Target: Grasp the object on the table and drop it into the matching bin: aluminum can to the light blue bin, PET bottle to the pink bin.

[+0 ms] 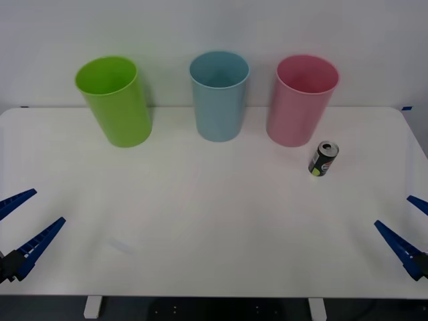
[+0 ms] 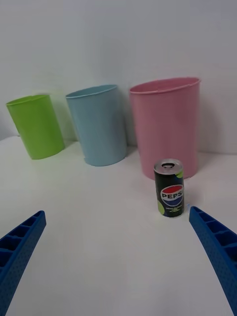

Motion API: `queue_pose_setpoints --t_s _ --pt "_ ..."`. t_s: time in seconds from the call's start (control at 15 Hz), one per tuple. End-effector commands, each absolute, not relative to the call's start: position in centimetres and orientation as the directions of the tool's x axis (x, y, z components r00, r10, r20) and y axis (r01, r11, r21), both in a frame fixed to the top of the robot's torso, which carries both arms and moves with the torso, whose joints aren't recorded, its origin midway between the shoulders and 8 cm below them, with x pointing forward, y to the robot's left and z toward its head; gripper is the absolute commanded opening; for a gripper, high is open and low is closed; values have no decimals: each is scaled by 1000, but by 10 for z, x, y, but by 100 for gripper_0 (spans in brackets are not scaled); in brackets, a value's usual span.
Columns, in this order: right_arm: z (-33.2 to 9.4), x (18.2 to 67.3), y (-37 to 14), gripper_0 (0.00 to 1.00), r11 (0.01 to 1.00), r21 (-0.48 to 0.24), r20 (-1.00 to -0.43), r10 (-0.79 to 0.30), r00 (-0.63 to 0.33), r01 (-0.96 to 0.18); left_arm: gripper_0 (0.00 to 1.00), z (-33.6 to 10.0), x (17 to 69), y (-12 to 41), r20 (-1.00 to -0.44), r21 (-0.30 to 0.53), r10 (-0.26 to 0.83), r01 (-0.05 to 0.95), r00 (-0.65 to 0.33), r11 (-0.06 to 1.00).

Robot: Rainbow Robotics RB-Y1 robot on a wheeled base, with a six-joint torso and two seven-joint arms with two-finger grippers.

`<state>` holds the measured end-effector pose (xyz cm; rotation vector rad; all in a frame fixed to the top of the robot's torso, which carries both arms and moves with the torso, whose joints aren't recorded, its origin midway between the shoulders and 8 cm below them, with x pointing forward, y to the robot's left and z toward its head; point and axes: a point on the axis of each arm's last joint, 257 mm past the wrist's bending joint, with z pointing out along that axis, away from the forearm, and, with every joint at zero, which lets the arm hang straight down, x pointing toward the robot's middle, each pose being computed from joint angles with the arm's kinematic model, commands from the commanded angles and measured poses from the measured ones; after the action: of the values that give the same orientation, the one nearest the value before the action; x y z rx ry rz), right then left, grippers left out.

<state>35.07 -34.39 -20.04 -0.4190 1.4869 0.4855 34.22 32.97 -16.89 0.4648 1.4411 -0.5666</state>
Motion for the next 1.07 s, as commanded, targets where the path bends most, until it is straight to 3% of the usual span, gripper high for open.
queue_pose_setpoints --t_s 0.07,0.33,1.07 --pt "-218 359 -348 100 848 -28 -999 -4 47 -530 100 -169 342 330 -996 -39 -82 618 41 785" --pt "-238 378 -351 100 867 -118 -993 -94 72 -484 100 -169 342 330 -996 -39 -82 618 41 785" --pt "-265 446 -348 100 929 -89 -996 -92 9 -360 100 -169 342 330 -996 -39 -82 618 41 785"
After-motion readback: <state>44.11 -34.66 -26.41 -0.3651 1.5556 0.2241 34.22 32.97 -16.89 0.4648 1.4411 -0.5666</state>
